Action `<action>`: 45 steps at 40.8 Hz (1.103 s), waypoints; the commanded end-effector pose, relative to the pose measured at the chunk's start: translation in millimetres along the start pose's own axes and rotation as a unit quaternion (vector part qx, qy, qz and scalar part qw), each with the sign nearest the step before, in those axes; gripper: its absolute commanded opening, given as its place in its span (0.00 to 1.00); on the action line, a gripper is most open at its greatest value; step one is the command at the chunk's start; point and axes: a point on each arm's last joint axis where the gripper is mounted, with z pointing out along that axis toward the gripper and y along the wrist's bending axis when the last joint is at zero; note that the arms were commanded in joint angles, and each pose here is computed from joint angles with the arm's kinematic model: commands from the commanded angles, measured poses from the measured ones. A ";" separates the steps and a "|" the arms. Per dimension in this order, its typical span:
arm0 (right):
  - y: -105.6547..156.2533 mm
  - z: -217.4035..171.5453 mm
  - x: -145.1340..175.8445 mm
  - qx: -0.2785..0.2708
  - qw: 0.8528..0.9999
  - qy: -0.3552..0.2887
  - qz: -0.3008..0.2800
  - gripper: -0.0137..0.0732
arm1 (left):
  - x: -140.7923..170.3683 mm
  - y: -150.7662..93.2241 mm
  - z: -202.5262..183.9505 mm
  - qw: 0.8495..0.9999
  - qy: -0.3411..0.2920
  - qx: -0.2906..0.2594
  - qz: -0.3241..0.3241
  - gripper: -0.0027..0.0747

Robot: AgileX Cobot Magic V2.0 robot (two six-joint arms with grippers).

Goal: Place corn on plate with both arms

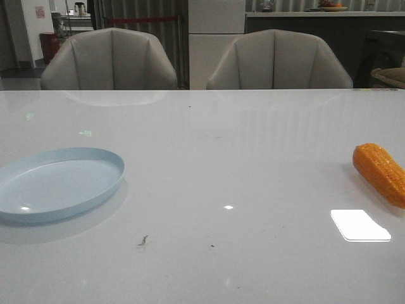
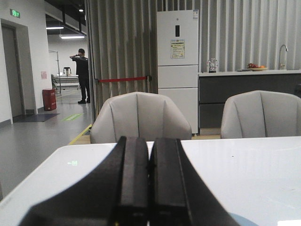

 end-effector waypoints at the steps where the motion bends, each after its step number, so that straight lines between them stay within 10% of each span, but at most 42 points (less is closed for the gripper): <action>1: 10.0 -7.5 -46.5 -0.019 0.995 -0.101 -0.006 0.22 | -40.2 2.1 2.9 0.998 -0.067 -0.001 0.017 0.16; 20: 32.4 50.4 -144.1 -0.011 0.997 -0.061 -0.052 0.22 | -124.3 9.1 73.8 0.999 -0.012 0.002 0.047 0.16; 45: 11.2 174.0 -47.9 0.030 0.981 0.186 -0.051 0.22 | -27.9 1.9 177.6 0.974 0.218 0.032 0.041 0.16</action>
